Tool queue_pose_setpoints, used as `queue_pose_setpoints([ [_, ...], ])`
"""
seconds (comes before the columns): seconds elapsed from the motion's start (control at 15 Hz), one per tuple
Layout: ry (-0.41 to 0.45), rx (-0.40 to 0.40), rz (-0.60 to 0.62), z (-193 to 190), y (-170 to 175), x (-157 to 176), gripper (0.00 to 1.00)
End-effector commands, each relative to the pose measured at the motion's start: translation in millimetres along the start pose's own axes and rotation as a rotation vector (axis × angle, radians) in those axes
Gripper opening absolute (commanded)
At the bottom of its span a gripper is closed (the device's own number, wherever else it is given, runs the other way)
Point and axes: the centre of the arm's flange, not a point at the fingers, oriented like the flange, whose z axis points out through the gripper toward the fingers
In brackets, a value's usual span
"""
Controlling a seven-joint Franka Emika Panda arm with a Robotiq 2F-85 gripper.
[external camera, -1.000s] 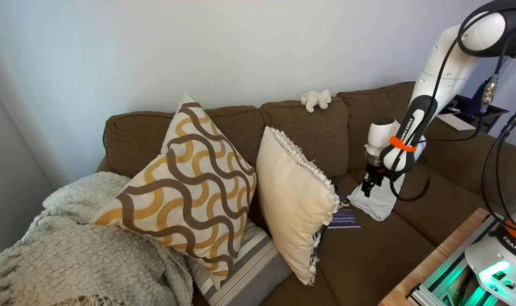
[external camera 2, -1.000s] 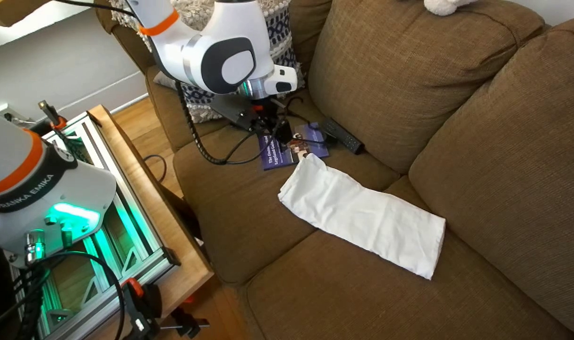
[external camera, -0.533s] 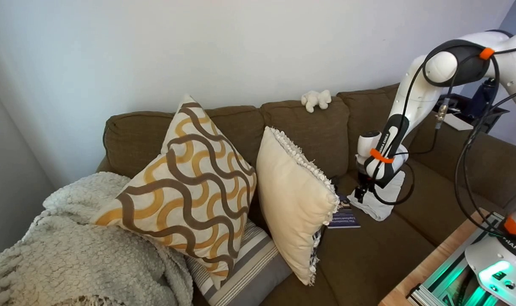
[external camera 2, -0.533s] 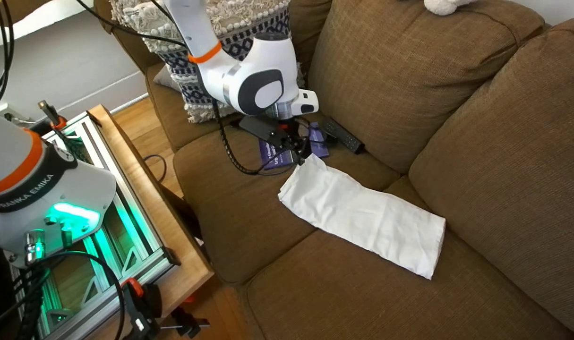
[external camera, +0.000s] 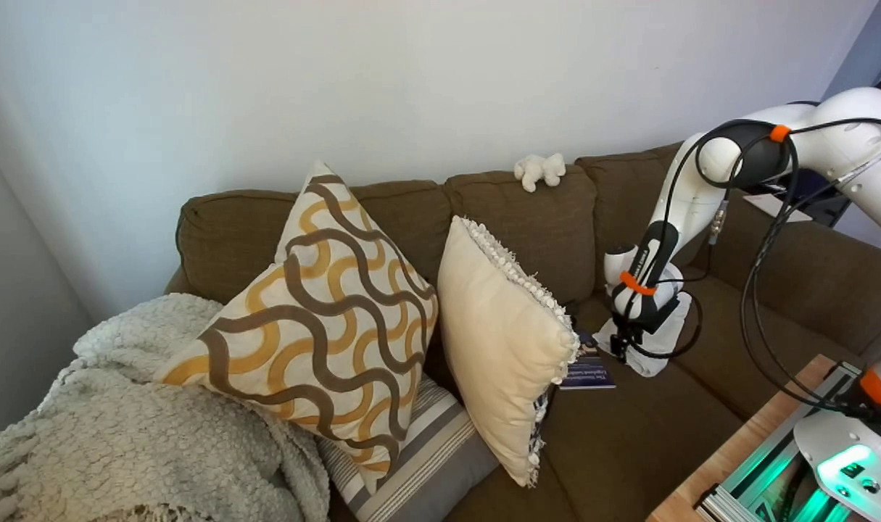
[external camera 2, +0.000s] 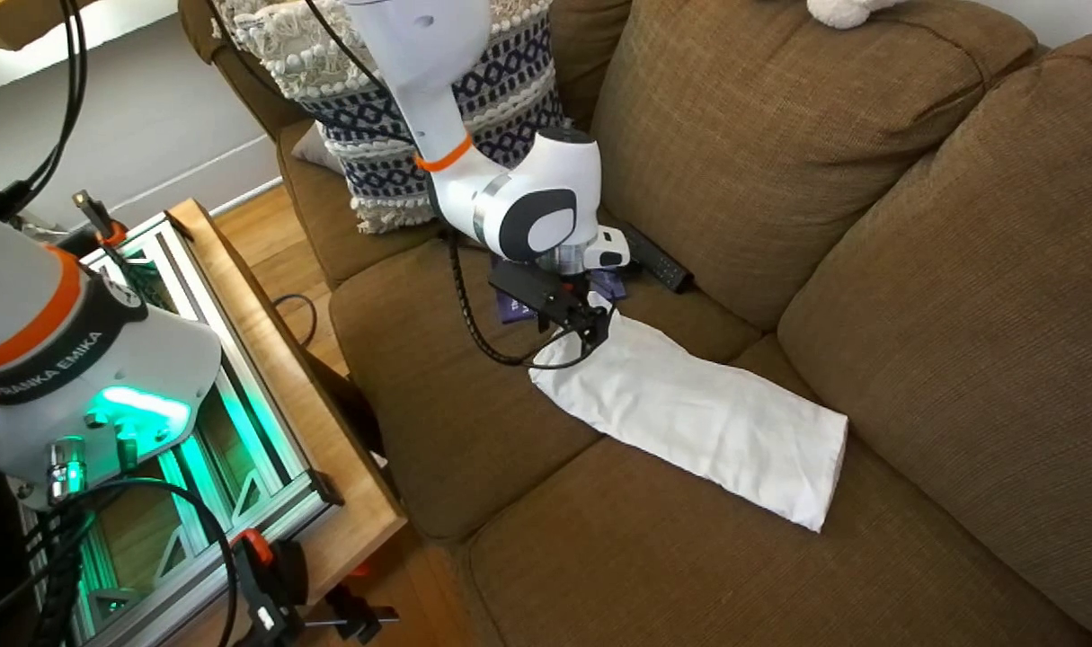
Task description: Fold the white cloth once
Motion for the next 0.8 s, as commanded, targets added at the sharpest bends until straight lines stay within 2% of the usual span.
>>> queue_pose_setpoints([
  [0.0,0.001,0.000,-0.002,3.4,2.9,1.0,1.00],
  [0.07,0.001,0.001,-0.001,5.5,5.0,1.8,1.00],
  [0.33,0.105,-0.020,0.001,3.7,-8.7,18.2,1.00],
  [0.47,0.120,-0.032,-0.010,4.5,-17.7,23.6,0.74],
  [0.73,0.097,-0.065,-0.005,7.4,-29.3,25.8,0.42],
])
